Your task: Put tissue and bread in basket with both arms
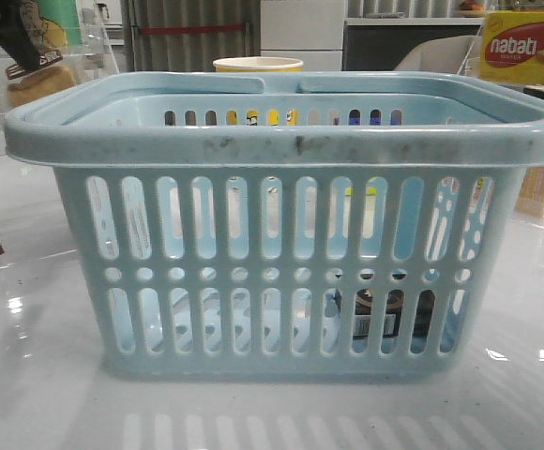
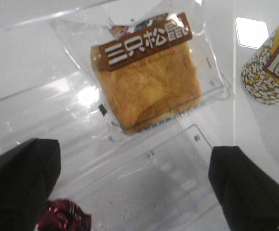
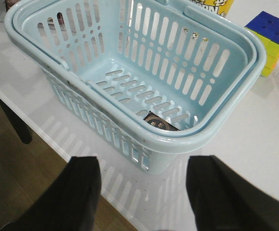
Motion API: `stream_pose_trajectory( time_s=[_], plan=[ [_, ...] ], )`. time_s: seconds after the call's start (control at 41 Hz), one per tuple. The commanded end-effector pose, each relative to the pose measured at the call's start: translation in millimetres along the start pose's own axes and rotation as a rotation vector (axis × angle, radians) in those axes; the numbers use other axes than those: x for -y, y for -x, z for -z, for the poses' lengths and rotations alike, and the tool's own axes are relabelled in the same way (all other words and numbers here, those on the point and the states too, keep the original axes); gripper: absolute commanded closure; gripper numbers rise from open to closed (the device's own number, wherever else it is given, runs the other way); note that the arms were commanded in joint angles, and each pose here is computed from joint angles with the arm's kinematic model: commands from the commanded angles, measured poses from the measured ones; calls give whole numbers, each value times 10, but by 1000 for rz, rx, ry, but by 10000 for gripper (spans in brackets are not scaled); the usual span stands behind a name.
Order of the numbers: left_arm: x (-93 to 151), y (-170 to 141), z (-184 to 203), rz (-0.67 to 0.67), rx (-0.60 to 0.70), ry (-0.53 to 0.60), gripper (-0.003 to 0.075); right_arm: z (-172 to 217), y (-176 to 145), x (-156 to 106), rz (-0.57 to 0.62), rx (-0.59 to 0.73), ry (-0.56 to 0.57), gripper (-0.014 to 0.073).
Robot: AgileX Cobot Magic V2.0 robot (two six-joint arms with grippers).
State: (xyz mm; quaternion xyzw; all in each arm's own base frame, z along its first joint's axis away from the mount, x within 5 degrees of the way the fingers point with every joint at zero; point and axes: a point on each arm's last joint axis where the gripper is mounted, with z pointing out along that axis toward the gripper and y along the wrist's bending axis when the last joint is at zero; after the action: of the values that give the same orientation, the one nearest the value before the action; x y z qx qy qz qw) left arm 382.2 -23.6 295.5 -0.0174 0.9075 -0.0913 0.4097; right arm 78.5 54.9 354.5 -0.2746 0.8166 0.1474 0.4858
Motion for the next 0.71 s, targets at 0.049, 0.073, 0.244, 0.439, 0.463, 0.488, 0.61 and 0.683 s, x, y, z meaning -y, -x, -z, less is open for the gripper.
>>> stream_pose_trajectory(
  time_s=[0.049,0.073,0.244,0.439,0.463,0.488,0.61,0.683],
  plan=[
    [39,293,-12,9,176,-2,43,50,132,9,14,99,-11,95],
    [31,299,-58,12,182,0,43,50,132,9,14,99,-11,95],
    [1,336,-252,37,210,4,43,50,132,9,14,99,-11,95],
    [-11,352,-430,87,222,-5,43,50,132,9,14,99,-11,95],
    [-15,347,-451,95,225,-5,43,50,132,9,14,99,-11,95],
    [-9,343,-461,97,225,-6,43,50,132,9,14,99,-11,95],
    [-6,314,-530,99,219,-5,43,50,132,9,14,99,-11,95],
    [20,305,-542,99,216,-11,47,50,132,9,14,99,-11,95]
  ],
)
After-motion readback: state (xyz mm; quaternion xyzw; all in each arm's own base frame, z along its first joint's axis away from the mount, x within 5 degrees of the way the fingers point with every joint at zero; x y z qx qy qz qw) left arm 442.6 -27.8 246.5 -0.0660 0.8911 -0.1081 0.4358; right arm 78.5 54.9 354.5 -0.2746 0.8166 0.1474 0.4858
